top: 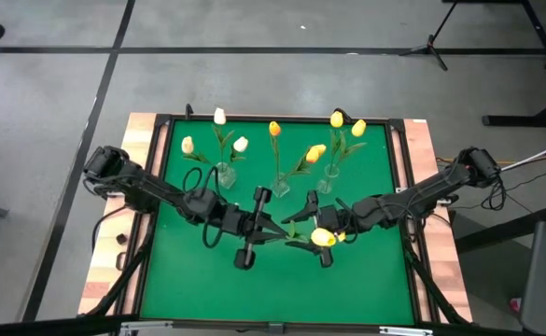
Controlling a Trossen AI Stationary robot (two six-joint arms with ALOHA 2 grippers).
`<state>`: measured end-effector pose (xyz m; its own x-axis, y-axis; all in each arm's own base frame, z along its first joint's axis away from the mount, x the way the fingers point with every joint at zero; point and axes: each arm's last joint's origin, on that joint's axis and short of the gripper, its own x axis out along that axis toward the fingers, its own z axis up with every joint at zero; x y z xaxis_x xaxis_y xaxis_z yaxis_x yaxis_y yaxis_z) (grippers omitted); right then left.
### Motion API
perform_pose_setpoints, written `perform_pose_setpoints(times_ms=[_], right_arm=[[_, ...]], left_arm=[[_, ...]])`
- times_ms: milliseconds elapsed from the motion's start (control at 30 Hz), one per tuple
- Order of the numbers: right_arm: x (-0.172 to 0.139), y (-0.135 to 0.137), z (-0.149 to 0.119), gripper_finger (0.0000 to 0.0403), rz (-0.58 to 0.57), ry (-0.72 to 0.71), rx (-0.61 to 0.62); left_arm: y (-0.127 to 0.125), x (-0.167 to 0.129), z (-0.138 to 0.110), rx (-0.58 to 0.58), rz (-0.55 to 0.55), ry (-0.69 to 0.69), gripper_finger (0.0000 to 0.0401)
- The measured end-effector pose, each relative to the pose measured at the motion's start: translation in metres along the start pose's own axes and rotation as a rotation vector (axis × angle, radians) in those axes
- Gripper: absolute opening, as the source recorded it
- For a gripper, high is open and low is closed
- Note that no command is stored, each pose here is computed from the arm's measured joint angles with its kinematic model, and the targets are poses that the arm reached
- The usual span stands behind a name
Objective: Sort flowers into vase by color
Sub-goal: Put the yellow flower into the right transparent vase
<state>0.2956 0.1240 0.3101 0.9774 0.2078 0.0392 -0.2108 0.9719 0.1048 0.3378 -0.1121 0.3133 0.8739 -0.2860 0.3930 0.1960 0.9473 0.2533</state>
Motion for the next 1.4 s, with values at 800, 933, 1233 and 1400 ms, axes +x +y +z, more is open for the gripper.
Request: perform_pose_setpoints(times_ms=[800,933,1233,1400], right_arm=[[0.026,-0.013,-0.009,0.025,0.066,-0.028,0.033],[0.025,-0.01,-0.008,0.025,0.147,-0.031,0.025],[0.025,-0.01,-0.008,0.025,0.15,-0.036,0.003],[0.019,-0.011,-0.009,0.025,0.12,0.056,0.001]], left_arm=[[0.012,0.0,-0.003,-0.019,-0.04,-0.014,0.0],[0.01,0.0,-0.002,-0.021,-0.117,-0.035,0.0],[0.01,0.0,-0.002,-0.026,-0.09,-0.029,0.0],[0.012,0.0,-0.007,0.022,0.036,0.047,0.0]])
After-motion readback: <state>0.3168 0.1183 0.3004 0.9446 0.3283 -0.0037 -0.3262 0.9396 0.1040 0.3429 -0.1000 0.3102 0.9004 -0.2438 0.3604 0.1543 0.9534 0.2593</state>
